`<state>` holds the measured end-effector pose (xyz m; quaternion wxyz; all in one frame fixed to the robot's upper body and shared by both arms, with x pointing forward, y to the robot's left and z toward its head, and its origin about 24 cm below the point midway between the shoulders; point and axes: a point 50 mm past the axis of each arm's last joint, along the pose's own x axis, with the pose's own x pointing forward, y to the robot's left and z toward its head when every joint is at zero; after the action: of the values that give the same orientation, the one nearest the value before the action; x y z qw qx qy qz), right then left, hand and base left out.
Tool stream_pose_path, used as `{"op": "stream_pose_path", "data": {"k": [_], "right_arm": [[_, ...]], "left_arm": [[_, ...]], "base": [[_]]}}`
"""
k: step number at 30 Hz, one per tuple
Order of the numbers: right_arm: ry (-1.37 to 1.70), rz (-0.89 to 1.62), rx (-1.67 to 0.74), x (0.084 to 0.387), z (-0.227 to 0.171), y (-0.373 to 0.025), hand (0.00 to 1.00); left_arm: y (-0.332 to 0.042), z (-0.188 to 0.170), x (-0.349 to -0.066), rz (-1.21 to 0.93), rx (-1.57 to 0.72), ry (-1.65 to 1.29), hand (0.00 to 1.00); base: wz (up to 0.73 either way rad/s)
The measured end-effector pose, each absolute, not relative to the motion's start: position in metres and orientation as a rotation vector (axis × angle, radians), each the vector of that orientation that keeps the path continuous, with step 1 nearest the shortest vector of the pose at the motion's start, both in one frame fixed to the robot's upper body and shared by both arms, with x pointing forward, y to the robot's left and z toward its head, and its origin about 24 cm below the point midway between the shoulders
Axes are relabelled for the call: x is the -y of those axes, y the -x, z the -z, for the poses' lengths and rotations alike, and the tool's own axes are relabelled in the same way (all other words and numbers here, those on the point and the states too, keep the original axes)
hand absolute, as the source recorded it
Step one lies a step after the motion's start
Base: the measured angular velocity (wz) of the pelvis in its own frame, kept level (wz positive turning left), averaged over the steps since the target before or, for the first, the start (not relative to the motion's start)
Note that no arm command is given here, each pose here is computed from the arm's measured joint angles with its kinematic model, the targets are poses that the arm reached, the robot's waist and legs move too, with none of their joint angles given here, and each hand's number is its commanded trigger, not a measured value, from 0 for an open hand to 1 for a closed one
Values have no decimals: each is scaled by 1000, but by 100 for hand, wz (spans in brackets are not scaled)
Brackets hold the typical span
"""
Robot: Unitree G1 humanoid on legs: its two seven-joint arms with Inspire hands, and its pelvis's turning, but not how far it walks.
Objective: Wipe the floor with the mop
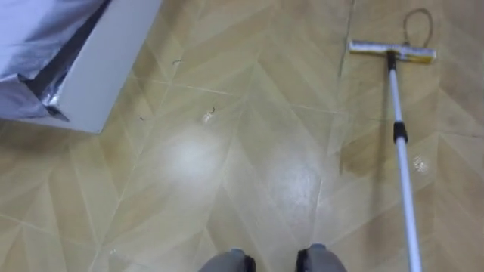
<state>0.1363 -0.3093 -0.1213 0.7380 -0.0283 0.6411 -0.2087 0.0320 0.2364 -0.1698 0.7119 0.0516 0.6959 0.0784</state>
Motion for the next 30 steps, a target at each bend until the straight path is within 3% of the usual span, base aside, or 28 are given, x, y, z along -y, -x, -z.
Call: {"op": "stream_pose_path", "data": {"k": [4, 8, 12, 19, 22, 26, 30], "right_arm": [[1, 440, -1390, 311, 122, -134, 100], [-23, 470, -1522, 314, 136, -72, 100], [-22, 468, -1702, 292, 152, -4, 100], [-81, 430, -1832, 259, 161, 32, 100], [-77, 439, -1800, 262, 161, 11, 100], [8, 502, -1661, 293, 146, -52, 100], [75, 517, -1440, 315, 124, -119, 100]], "left_arm": [[-18, 169, -240, -175, -1568, -78, 0], [-19, 170, -235, -135, -1572, -64, 0], [-27, 171, -230, -132, -1525, -53, 0], [-25, 173, -222, -163, -1538, -69, 0], [-24, 173, -221, -166, -1548, -70, 0], [-22, 173, -223, -186, -1553, -64, 0], [-14, 169, -243, -242, -1566, -82, 0]], "base": [[19], [3], [-25], [-27], [19], [26], [9]]}}
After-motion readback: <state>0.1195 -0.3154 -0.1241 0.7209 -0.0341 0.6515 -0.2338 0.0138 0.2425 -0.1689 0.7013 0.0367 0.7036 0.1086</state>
